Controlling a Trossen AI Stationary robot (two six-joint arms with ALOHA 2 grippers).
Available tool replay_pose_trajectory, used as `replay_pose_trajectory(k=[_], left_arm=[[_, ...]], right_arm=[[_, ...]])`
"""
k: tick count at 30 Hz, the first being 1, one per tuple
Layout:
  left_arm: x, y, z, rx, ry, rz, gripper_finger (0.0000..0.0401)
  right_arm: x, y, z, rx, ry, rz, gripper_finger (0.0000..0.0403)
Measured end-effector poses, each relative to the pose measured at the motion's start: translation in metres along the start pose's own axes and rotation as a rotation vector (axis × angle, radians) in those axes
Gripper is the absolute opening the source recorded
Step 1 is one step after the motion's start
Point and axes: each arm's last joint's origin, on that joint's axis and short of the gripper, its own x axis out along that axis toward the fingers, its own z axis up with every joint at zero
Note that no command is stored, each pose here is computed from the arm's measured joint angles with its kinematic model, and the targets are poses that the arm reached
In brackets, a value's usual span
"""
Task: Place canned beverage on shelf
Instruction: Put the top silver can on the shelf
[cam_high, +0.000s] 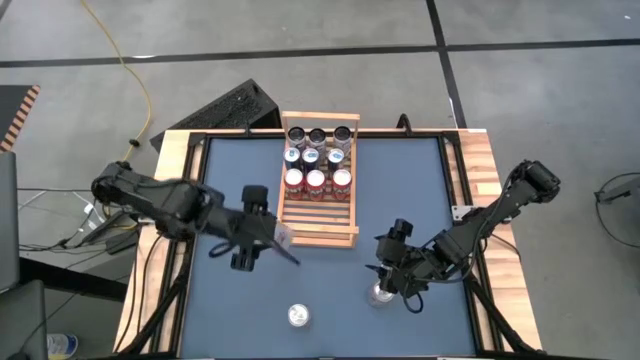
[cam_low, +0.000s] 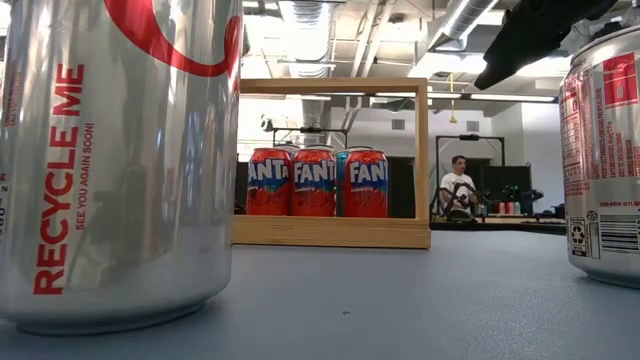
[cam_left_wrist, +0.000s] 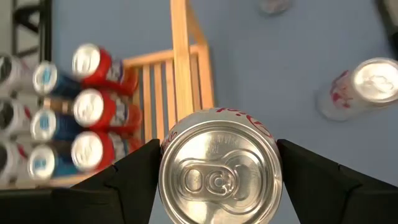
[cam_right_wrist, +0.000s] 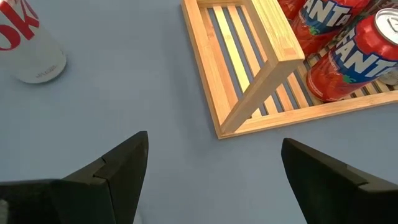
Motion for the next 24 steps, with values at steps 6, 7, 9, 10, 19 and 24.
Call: replay_pose_trajectory(k=[6, 7, 9, 10, 19, 24], left_arm=[[-0.005, 0.039, 0.009, 0.084, -0.037, -0.003, 0.0272], [-0.004, 0.046, 0.009, 0.094, -0.03, 0.005, 0.0272], [0.0, 0.062, 0.007, 0.108, -0.015, 0.012, 0.0272], [0.001, 0.07, 0.006, 0.112, -0.013, 0.009, 0.0272], [0.008, 0.13, -0.008, 0.168, -0.012, 0.003, 0.0272], [0.03, 0.143, -0.021, 0.173, 0.027, -0.067, 0.0272]], right_arm=[[0.0, -0.001, -0.002, -0.014, 0.013, -0.012, 0.0337], [0.0, -0.001, -0.002, -0.014, 0.014, -0.012, 0.0337], [0.0, -0.002, -0.002, -0.015, 0.015, -0.013, 0.0337], [0.0, -0.001, -0.002, -0.015, 0.015, -0.013, 0.0337], [0.0, -0.001, -0.002, -0.012, 0.013, -0.012, 0.0337], [0.0, -0.001, -0.001, 0.006, 0.012, -0.011, 0.0337]])
